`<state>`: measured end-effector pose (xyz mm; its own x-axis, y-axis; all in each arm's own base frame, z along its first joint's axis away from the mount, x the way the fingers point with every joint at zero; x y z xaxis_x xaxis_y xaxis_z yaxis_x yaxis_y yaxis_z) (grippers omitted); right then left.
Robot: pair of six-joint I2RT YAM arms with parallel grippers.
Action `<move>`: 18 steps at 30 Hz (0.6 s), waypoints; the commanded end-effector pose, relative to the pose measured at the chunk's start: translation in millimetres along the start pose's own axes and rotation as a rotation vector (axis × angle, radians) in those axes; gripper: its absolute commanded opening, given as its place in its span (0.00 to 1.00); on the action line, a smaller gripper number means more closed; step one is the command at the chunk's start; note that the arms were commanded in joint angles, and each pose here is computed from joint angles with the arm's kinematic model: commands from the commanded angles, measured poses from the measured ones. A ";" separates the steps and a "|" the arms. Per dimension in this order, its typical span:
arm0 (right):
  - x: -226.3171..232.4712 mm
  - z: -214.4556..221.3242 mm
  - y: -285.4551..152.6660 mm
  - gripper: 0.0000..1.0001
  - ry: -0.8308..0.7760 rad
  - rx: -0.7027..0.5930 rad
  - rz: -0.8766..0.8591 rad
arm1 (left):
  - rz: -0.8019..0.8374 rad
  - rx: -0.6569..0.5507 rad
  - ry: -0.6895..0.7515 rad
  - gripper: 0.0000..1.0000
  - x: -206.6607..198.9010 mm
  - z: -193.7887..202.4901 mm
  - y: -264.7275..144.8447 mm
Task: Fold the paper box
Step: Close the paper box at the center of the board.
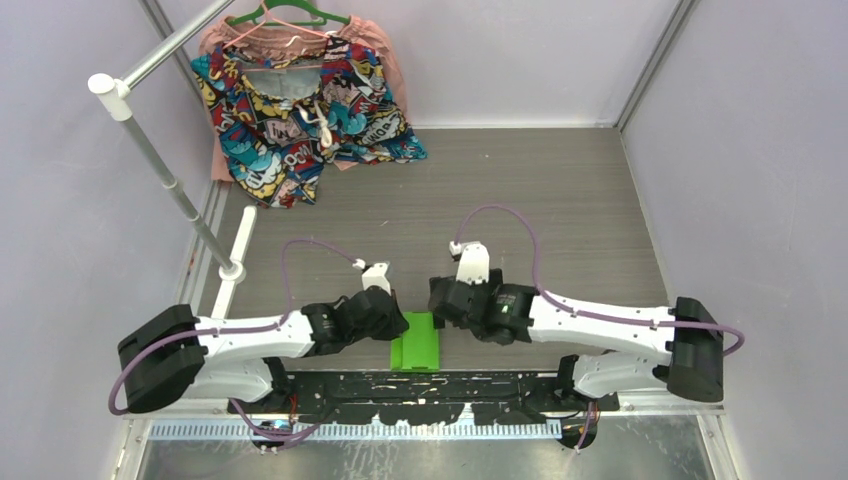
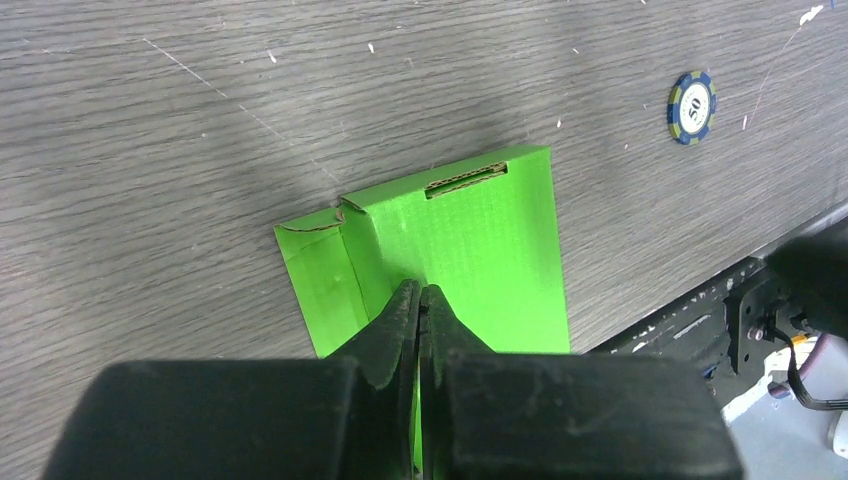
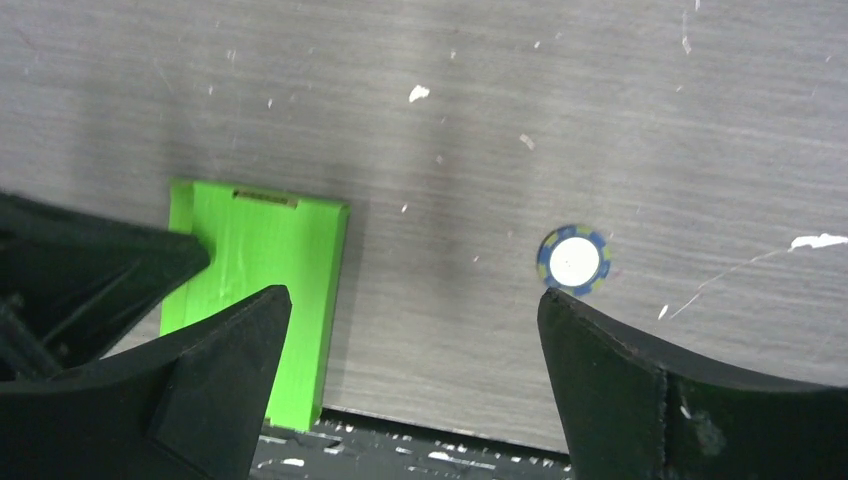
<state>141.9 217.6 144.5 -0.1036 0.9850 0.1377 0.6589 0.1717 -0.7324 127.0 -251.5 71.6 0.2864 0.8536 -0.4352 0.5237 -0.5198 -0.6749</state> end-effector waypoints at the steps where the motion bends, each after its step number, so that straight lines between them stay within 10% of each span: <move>1: 4.4 9.5 -12.1 1.00 0.084 -0.122 0.078 | -0.085 0.067 0.038 0.00 17.7 16.4 5.1; 11: 32.7 31.5 -33.2 1.00 0.353 -0.183 0.000 | -0.102 0.086 0.027 0.00 17.9 18.8 8.1; 18: 94.9 56.3 -42.8 1.00 0.260 -0.336 0.048 | -0.136 0.090 0.013 0.00 27.5 24.6 8.3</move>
<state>63.8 276.6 142.3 0.0641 0.9649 0.2549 0.7815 0.1103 -0.6141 130.1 -261.2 71.3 0.2660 0.8516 -0.4518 0.5172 -0.5216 -0.6786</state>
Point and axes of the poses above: each gripper's point midway between its finger pads, its own y axis out along the fingers, its own x axis along the line the jaws close on, z = x × y, the point moved 4 cm from there along -y, back along the fingers, and after that the axes turned 5 degrees about y, right-handed, at the moved point
